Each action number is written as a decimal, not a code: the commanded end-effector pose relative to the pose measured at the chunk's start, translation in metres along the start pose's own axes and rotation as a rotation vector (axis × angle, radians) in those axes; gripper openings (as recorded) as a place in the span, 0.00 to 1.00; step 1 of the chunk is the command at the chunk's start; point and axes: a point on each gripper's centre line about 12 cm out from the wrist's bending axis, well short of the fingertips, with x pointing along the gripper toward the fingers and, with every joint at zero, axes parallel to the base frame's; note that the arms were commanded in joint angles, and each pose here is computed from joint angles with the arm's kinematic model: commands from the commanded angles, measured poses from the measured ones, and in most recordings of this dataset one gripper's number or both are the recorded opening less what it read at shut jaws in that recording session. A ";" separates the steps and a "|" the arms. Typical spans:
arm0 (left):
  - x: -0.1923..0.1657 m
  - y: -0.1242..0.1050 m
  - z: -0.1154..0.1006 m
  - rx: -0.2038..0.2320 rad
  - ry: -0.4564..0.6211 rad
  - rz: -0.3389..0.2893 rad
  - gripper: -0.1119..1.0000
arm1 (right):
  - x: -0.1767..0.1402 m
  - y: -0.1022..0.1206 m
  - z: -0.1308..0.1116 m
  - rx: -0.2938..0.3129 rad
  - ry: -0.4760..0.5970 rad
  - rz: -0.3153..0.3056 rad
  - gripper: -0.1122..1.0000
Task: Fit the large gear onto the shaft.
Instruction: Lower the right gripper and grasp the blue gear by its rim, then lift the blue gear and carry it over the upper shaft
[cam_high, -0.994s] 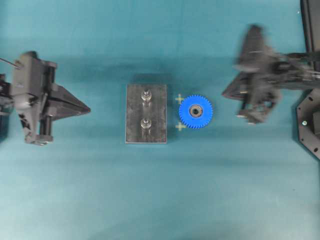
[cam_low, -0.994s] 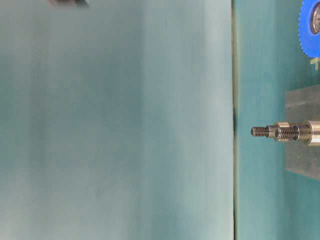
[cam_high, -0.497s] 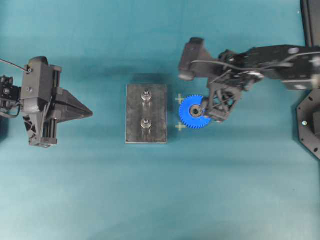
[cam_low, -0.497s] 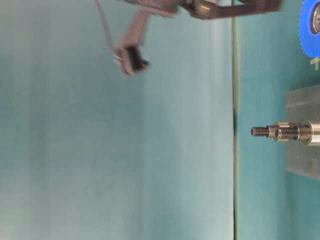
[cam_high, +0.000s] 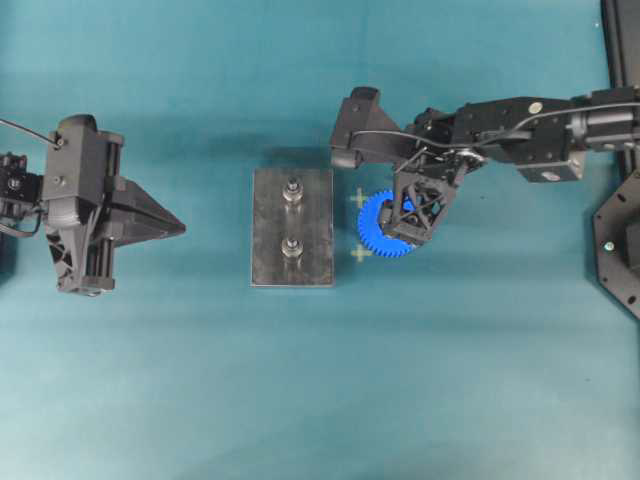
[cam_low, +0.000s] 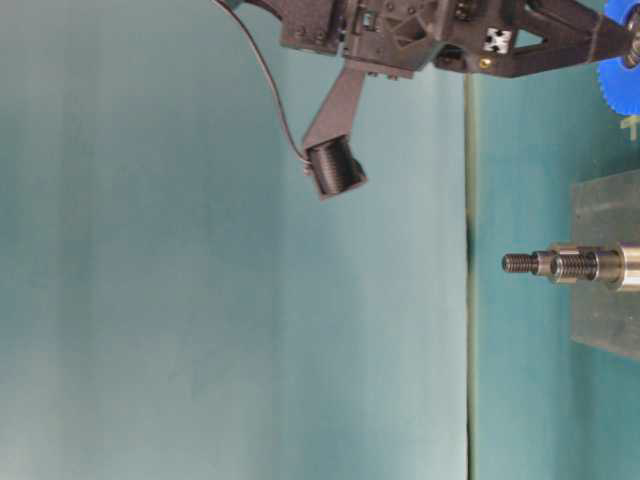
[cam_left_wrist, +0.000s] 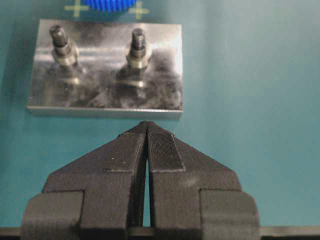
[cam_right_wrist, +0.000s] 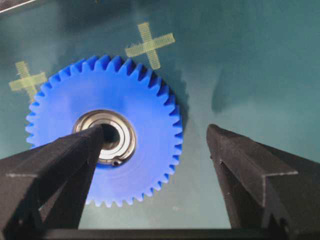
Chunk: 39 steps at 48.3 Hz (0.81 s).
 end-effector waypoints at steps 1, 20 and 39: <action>-0.001 -0.001 0.005 0.005 -0.021 -0.002 0.10 | -0.004 0.000 0.007 -0.012 -0.021 0.002 0.90; 0.001 -0.001 0.005 0.004 -0.018 -0.002 0.10 | 0.003 0.000 0.003 -0.003 0.018 -0.002 0.83; 0.001 0.000 0.002 -0.004 -0.012 -0.002 0.10 | -0.021 0.003 0.012 0.001 0.037 0.005 0.52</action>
